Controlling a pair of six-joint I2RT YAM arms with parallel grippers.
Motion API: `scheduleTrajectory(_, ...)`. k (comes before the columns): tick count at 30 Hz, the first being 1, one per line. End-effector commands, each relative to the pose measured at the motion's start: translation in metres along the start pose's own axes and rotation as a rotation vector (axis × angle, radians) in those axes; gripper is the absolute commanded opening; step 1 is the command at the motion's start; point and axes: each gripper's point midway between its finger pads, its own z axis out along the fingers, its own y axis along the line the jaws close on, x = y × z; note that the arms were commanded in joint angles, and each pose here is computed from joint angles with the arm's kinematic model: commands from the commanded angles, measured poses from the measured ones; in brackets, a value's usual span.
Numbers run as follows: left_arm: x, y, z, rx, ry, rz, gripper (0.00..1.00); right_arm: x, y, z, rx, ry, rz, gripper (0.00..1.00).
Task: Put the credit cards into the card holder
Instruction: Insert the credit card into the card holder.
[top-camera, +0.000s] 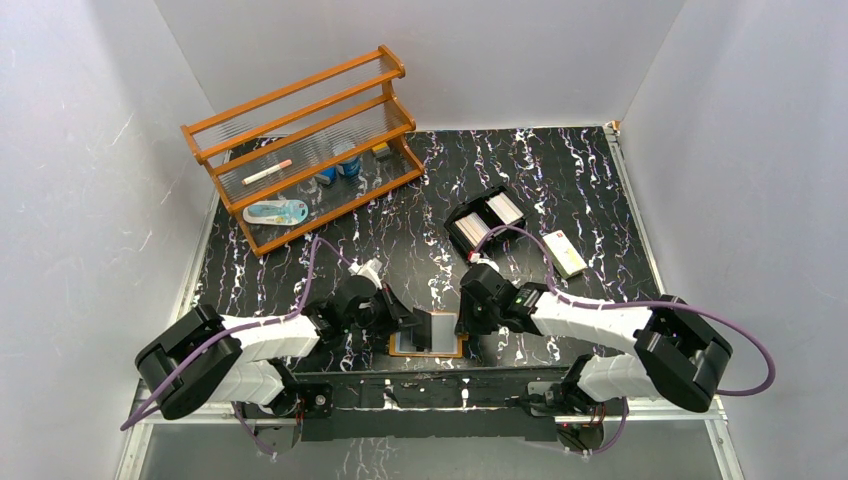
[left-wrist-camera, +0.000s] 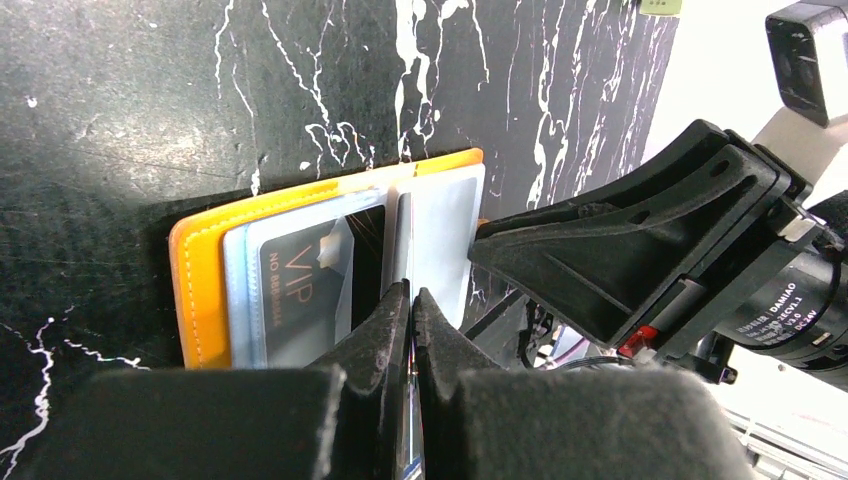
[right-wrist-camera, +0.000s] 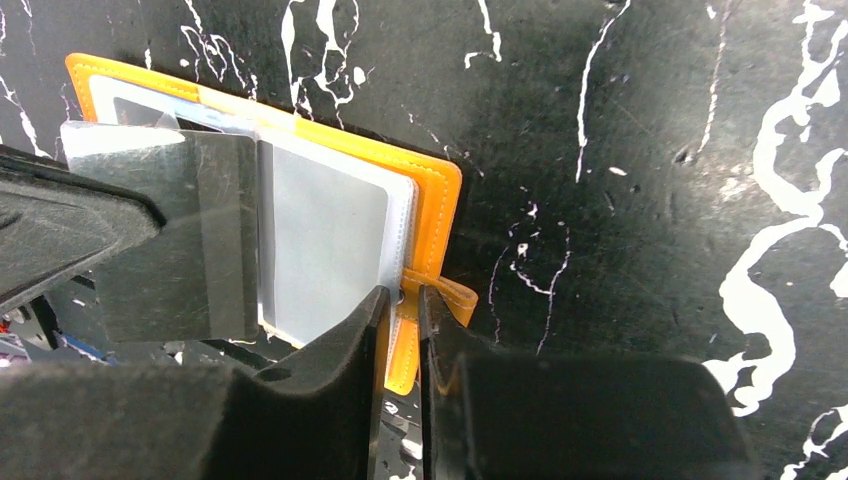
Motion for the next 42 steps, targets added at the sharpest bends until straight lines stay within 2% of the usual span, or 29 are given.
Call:
scheduleTrajectory(1,-0.005,-0.006,0.001,0.046,-0.033,0.005,0.0,0.011,0.0,0.0,-0.011,0.014,0.025,0.23)
scheduleTrajectory(7,-0.008,0.009,0.0,-0.026,-0.048,0.063,0.0,0.018,-0.004,0.003,-0.002,0.021,0.026,0.23)
scheduleTrajectory(18,-0.003,0.013,-0.002,-0.019,-0.019,0.176,0.0,0.017,-0.003,0.004,-0.007,0.015,0.017,0.23)
scheduleTrajectory(34,0.01,0.014,0.003,0.018,0.041,0.172,0.0,0.017,-0.003,0.008,-0.006,0.023,0.012,0.24)
scheduleTrajectory(42,0.005,0.033,0.001,-0.078,0.005,0.11,0.03,0.019,-0.003,0.008,-0.009,0.02,0.021,0.24)
